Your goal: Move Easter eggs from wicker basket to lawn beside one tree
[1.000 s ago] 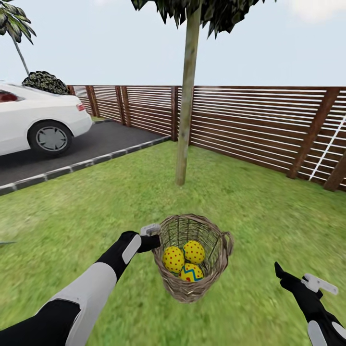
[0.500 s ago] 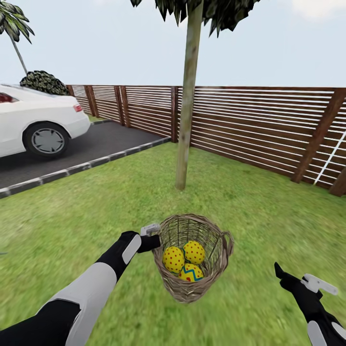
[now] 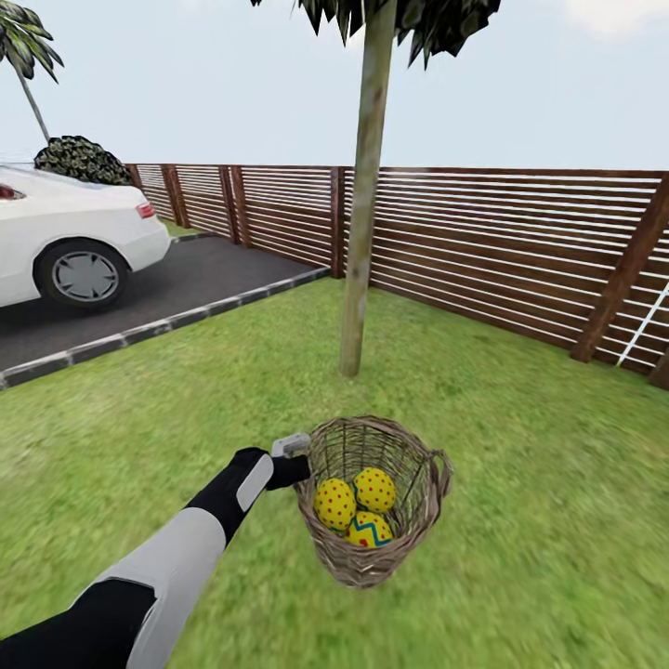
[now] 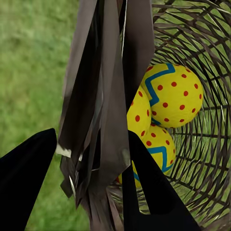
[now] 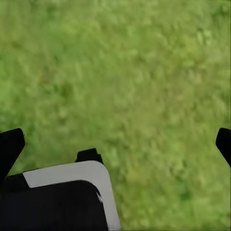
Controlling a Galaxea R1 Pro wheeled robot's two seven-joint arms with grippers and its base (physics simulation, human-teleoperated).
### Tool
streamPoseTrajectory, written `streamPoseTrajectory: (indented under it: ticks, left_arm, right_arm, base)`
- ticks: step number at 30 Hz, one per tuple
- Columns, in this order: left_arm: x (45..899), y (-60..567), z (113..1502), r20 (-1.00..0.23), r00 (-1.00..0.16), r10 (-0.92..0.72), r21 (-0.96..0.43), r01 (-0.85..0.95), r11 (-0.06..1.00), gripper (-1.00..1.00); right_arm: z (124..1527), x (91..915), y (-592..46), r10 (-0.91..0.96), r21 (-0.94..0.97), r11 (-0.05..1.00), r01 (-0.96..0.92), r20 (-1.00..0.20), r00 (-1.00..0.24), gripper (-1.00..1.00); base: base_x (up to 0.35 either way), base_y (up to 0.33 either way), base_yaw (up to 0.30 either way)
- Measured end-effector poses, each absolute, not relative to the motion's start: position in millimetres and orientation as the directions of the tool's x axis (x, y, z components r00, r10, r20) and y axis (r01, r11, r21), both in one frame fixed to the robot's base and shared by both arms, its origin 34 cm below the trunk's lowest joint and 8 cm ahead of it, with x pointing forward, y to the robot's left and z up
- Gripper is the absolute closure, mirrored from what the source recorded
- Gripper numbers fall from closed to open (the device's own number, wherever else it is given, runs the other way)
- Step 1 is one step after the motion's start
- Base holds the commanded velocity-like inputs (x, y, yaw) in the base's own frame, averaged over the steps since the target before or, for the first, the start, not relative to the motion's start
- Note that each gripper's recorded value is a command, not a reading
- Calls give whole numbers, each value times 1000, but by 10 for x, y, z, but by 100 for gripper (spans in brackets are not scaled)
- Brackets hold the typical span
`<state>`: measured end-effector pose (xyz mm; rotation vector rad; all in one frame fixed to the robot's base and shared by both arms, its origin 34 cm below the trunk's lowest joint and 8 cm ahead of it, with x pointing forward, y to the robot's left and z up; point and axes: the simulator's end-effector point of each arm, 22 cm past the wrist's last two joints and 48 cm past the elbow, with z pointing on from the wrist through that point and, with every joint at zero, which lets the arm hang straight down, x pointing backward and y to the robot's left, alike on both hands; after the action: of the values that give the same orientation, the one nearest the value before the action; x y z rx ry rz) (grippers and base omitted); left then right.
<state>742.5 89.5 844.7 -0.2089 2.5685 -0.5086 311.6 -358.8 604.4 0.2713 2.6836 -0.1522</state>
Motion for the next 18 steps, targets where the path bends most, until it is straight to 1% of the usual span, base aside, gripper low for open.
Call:
streamPoseTrajectory:
  ticks: [3,7,18]
  left_arm:
    - [7422,860,8496,-450,-857,-250,-406,-53,912,100]
    - [7395,865,8514,-449,-859,-245,-400,-51,915,100]
    - [7352,875,8600,-448,-860,-244,-398,-52,916,100]
  right_arm:
    - [6053,3054,-3560,175,-60,974,220,-422,-889,-100]
    - [6009,2793,-3413,190,-48,974,223,-369,-910,-100]
    - [6103,2748,-3405,194,-43,973,225,-367,-910,-100]
  base:
    - [328,0,0]
    - [328,0,0]
    - [329,0,0]
